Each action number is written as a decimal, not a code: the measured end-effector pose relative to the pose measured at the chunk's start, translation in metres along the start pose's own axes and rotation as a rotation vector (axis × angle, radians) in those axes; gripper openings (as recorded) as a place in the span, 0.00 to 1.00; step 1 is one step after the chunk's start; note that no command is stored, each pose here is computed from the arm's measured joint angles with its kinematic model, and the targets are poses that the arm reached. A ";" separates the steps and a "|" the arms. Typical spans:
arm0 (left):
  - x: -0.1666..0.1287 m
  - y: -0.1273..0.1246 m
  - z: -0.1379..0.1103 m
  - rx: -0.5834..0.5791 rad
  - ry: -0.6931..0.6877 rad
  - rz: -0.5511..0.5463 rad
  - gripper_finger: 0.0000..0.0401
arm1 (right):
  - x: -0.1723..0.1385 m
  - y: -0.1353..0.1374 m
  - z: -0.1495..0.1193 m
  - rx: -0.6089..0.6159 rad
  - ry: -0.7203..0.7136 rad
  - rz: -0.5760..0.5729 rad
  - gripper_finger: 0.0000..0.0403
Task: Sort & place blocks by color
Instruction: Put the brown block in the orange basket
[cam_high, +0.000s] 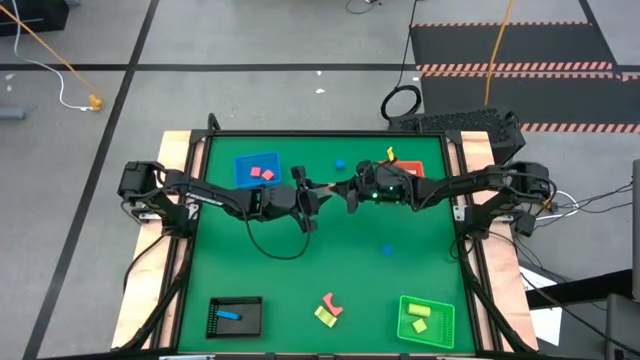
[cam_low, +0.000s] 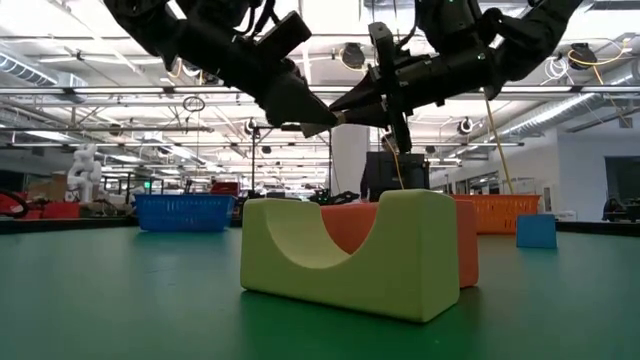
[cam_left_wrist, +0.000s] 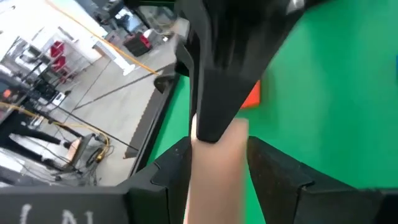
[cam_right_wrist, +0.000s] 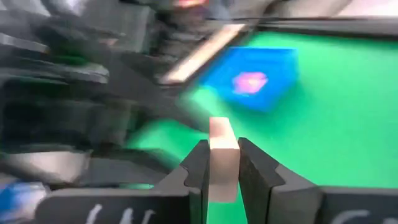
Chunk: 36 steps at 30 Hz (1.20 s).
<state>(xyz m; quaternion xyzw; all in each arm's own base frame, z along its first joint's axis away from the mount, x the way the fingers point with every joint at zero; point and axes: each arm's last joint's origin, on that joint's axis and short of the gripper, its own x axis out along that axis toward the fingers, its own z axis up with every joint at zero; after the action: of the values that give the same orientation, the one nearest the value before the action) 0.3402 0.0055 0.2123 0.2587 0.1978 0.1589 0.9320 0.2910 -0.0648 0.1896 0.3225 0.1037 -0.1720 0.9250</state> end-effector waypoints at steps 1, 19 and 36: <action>0.000 0.000 0.001 -0.021 -0.006 0.005 0.38 | -0.001 -0.006 0.002 -0.011 -0.001 -0.047 0.10; 0.007 0.017 -0.011 -0.335 0.058 0.077 0.38 | -0.087 -0.044 0.042 -0.068 0.158 -0.398 0.10; 0.007 0.017 -0.015 -0.482 0.088 0.079 0.38 | -0.128 -0.051 0.029 -0.113 0.383 -0.528 0.40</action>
<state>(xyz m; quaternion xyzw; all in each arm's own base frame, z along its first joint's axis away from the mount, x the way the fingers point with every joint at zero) 0.3363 0.0282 0.2077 0.0293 0.1845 0.2488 0.9504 0.1560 -0.0885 0.2218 0.2594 0.3651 -0.3360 0.8286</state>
